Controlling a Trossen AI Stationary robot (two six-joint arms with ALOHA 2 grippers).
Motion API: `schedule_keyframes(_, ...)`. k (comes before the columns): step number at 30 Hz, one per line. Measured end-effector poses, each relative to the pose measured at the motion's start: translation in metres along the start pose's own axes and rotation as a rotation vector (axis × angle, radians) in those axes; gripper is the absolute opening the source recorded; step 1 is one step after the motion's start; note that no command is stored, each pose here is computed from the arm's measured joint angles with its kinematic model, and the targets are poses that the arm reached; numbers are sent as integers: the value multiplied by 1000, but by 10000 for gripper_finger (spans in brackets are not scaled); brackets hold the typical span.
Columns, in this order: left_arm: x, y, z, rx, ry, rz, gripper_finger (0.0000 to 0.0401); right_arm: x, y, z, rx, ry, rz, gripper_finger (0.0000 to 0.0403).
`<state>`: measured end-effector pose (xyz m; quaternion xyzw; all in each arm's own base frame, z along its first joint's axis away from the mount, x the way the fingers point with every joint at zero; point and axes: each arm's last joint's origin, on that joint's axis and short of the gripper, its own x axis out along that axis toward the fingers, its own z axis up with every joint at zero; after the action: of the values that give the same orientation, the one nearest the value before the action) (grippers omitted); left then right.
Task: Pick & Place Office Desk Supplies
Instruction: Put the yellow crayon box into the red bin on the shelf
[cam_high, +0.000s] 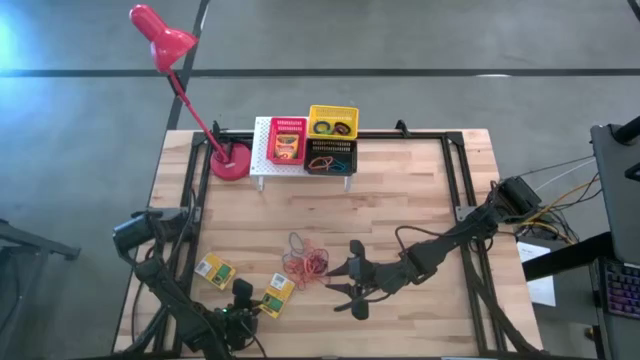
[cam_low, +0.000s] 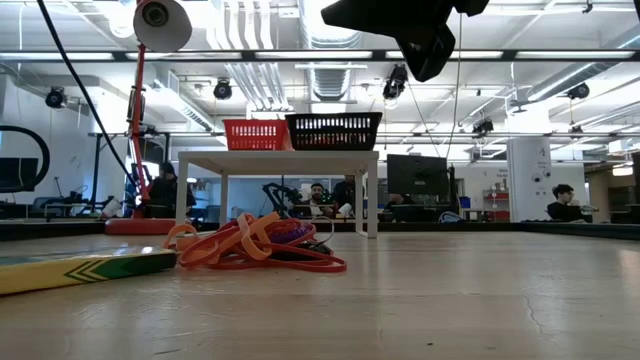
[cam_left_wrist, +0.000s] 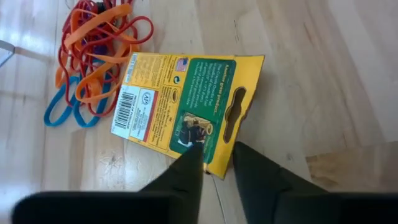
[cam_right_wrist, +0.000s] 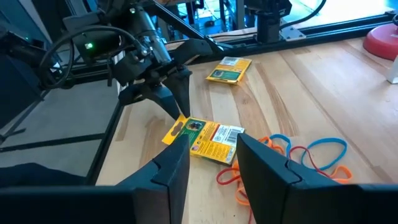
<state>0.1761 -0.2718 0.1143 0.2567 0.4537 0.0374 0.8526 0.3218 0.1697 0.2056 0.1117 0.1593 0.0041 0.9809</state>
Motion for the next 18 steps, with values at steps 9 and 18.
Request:
schedule_keyframes(9,9,-3,-8,-41,-30,-36,45,0,0,0,-1,-3,1,128)
schedule_keyframes(18,8,-3,-4,-55,-51,-30,36,0,0,0,-4,-2,1,123)
